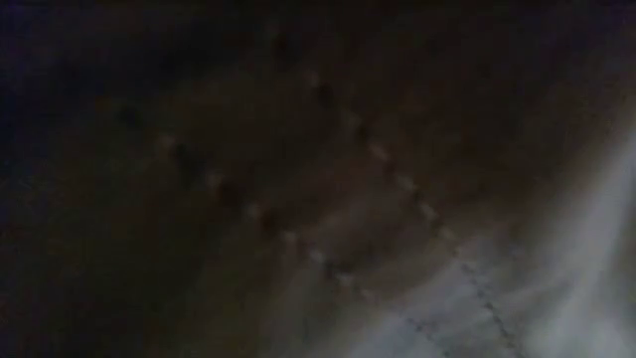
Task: Sort clothes
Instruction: Put the brown shorts into the white laundry bin
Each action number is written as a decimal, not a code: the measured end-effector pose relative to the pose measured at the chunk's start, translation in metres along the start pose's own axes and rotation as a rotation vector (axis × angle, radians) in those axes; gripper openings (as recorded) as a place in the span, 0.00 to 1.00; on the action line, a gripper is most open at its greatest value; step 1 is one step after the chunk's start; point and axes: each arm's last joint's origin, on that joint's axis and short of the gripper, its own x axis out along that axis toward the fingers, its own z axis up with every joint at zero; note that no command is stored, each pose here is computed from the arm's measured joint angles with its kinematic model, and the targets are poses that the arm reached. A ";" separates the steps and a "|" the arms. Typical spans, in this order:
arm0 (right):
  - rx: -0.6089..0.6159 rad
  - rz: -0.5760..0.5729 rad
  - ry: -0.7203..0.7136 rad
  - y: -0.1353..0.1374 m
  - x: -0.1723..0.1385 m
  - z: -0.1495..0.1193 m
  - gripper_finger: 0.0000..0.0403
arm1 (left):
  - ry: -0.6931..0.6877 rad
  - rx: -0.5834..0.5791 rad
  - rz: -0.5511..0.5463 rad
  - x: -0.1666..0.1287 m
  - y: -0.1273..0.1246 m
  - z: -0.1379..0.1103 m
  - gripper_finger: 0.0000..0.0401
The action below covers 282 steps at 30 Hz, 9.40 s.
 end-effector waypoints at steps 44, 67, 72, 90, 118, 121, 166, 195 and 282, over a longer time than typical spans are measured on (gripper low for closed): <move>-0.009 0.012 0.010 0.005 -0.002 -0.003 0.00 | -0.134 -0.185 -0.214 0.064 -0.003 -0.033 0.50; -0.015 0.016 0.018 0.007 -0.004 -0.005 0.00 | -0.092 0.004 -0.253 0.064 -0.033 -0.013 0.01; -0.018 0.021 0.021 0.009 -0.004 -0.007 0.00 | -0.175 0.033 -0.275 0.021 -0.039 0.003 0.00; -0.115 -0.065 -0.128 0.009 -0.009 0.006 0.00 | -0.494 0.083 -0.405 -0.087 -0.053 0.036 0.00; -0.105 0.166 0.017 0.006 0.001 0.003 0.00 | -0.452 0.368 -0.344 -0.158 -0.070 0.046 0.00; -0.115 0.203 0.056 0.027 0.027 -0.026 0.00 | -0.366 0.385 -0.389 -0.142 -0.090 0.018 0.00; 0.203 -0.560 0.582 -0.080 0.134 -0.135 0.63 | -0.142 0.409 -0.110 -0.136 -0.086 0.002 0.34; 0.292 -0.474 0.630 -0.089 0.127 -0.115 0.01 | -0.510 0.567 0.059 -0.171 -0.073 0.022 0.34; 0.152 -0.256 -0.040 -0.058 0.091 -0.014 0.00 | 0.089 0.575 -0.233 -0.030 -0.094 0.055 0.34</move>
